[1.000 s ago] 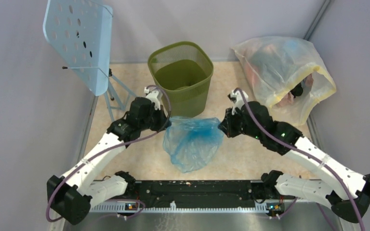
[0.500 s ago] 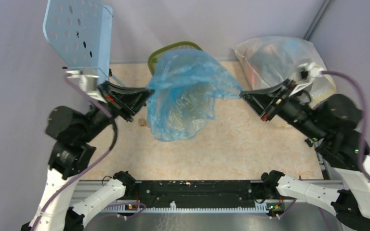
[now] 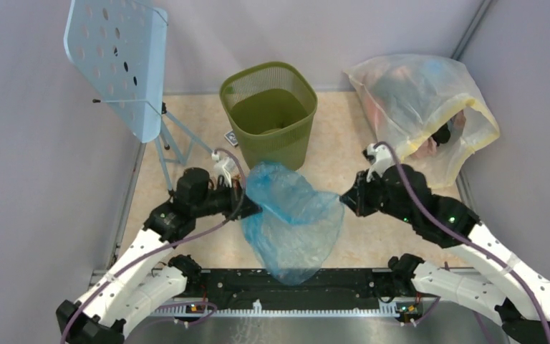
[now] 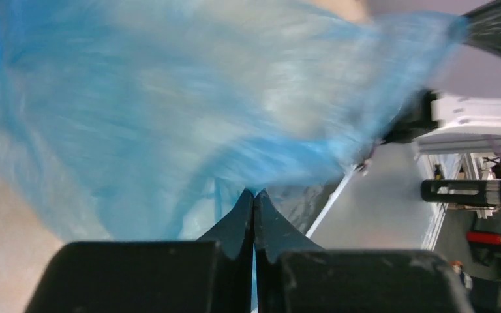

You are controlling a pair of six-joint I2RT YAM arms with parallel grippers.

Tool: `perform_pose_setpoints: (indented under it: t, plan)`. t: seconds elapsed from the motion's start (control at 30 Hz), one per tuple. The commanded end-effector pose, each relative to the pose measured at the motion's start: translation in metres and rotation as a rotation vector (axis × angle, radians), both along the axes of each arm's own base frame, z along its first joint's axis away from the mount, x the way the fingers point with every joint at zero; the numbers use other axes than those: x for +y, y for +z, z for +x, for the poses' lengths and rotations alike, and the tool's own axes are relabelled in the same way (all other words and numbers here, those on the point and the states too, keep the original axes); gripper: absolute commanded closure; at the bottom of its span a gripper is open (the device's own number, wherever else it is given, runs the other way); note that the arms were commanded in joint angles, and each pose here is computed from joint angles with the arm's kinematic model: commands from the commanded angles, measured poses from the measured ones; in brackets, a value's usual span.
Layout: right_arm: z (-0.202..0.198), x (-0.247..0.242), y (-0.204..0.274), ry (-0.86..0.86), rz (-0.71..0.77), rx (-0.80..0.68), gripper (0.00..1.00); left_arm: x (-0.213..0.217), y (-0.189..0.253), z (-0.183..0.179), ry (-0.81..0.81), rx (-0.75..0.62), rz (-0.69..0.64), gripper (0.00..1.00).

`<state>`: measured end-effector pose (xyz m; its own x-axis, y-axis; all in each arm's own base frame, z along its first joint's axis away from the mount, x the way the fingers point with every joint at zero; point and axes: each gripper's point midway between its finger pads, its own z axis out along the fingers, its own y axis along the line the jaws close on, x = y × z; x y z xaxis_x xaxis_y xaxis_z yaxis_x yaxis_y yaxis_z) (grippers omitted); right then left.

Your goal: Put the trash bags into the trash bin

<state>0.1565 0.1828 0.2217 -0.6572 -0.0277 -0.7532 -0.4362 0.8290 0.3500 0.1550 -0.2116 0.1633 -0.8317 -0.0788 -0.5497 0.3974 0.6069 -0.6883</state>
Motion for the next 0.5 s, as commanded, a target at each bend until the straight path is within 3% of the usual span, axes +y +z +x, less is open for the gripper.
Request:
perform_pose_setpoints:
  t: [0.0, 0.17, 0.23, 0.33, 0.47]
  plan:
    - [0.011, 0.01, 0.137, 0.036, 0.216, -0.267, 1.0, -0.007, 0.15, 0.013, -0.051, -0.371, -0.131, 1.0]
    - [0.011, 0.012, 0.226, 0.076, 0.278, -0.405, 1.0, 0.007, 0.277, 0.017, 0.021, -0.559, -0.142, 1.0]
    - [0.014, 0.009, 0.233, 0.055, 0.277, -0.422, 1.0, 0.003, 0.292, 0.013, -0.008, -0.566, -0.174, 1.0]
    - [0.023, 0.005, 0.199, 0.005, 0.212, -0.376, 1.0, -0.008, 0.267, 0.014, -0.055, -0.501, -0.189, 1.0]
    - [0.025, -0.003, 0.139, -0.047, 0.126, -0.278, 1.0, -0.015, 0.18, 0.024, -0.063, -0.324, -0.102, 1.0]
